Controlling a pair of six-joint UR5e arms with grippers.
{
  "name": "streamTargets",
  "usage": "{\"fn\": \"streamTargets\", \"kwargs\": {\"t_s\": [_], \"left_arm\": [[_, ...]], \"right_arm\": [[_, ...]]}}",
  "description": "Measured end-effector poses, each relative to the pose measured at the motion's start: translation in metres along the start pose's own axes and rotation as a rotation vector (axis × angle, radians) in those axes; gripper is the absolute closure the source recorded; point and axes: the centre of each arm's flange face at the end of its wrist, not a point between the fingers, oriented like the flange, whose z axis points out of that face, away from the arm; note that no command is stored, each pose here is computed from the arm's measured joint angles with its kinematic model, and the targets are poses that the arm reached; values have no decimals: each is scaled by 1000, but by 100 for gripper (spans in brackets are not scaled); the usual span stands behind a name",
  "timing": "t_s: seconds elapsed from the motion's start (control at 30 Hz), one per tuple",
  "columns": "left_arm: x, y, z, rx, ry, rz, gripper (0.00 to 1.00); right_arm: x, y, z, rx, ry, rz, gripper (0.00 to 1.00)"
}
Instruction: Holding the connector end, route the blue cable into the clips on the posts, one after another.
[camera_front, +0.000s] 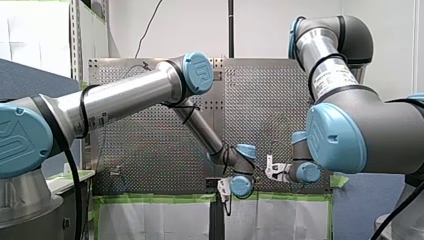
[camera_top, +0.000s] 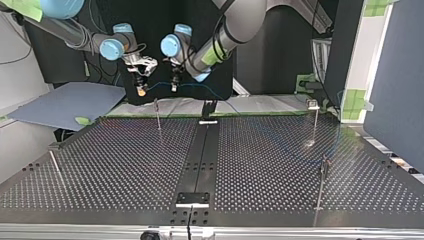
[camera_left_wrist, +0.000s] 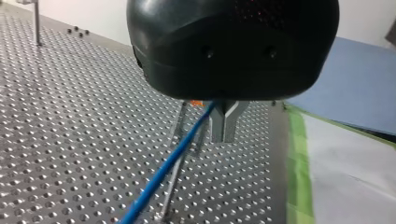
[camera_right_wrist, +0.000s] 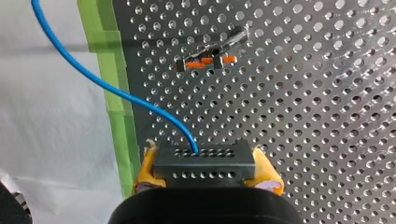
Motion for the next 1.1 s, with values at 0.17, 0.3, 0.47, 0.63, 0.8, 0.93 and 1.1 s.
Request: {"fn": "streamTargets", "kwargs": {"t_s": [0.17, 0.3, 0.47, 0.63, 0.8, 0.93, 1.1], "left_arm": [[-13, -13, 11, 13, -35, -24, 100], [-18, -17, 19, 17, -51, -34, 100], [-5, -8, 30, 1, -32, -25, 100], [8, 0, 40, -18, -12, -27, 100], [9, 2, 47, -21, -16, -39, 100], [8, 2, 48, -20, -24, -45, 100], [6, 2, 50, -18, -38, -55, 100]], "right_arm": [[2, 6, 1, 9, 5, 5, 100], [6, 8, 5, 21, 10, 4, 100], [10, 12, 9, 22, 8, 8, 100], [12, 24, 9, 4, 12, 23, 100], [17, 32, 13, -2, 36, 31, 100], [19, 38, 15, -9, 50, 40, 100], [22, 45, 17, -16, 69, 55, 100]]}}
